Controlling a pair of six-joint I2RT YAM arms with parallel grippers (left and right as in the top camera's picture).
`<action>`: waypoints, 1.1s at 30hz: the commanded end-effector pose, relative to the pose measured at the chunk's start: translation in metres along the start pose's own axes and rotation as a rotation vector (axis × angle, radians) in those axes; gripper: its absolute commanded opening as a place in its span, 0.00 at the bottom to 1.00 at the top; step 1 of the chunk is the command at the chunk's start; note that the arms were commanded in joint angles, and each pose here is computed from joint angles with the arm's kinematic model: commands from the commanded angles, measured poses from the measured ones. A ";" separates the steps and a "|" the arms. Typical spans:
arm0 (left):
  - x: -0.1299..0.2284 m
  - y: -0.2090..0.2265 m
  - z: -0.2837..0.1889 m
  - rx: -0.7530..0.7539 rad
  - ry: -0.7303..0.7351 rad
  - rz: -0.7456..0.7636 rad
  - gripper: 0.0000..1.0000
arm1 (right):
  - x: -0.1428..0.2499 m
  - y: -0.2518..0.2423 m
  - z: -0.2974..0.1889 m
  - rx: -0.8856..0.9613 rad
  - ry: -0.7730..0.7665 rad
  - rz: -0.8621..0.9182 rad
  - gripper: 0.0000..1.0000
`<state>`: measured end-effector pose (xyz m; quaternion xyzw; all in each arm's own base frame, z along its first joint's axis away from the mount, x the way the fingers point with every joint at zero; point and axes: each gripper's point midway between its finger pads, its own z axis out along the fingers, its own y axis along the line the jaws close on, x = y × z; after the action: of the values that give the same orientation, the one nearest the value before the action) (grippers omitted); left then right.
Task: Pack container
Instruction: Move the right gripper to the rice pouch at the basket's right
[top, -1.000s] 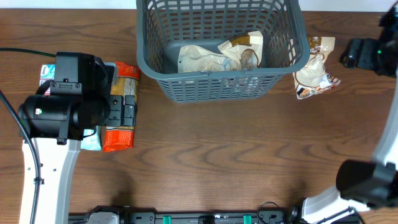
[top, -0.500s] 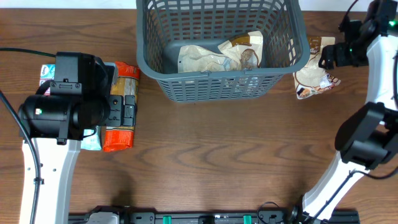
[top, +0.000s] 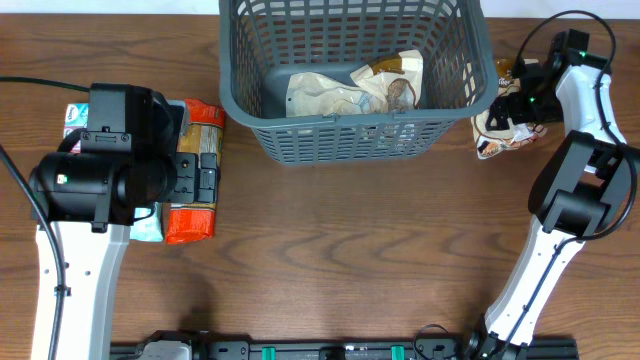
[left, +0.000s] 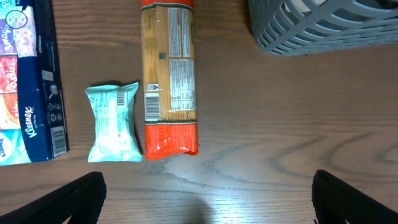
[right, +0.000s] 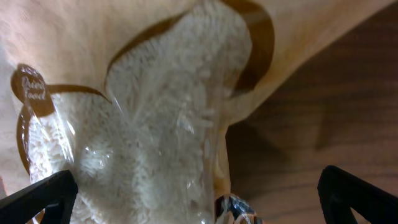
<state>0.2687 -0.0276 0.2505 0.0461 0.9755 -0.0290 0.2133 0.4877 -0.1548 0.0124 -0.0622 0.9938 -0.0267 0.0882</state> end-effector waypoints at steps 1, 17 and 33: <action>-0.002 0.002 -0.002 -0.010 -0.005 -0.012 0.99 | -0.003 0.015 0.020 -0.026 0.013 -0.037 0.99; -0.005 0.002 -0.002 -0.010 -0.021 -0.038 0.99 | -0.019 0.015 0.029 -0.013 -0.043 0.159 0.22; -0.005 0.002 -0.002 -0.010 -0.021 -0.038 0.99 | -0.023 0.008 0.026 0.018 -0.061 0.387 0.01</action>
<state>0.2711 -0.0278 0.2517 0.0334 0.9748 -0.0320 0.2183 0.5227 -0.1409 0.0124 0.0866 0.9850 -0.0035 0.1492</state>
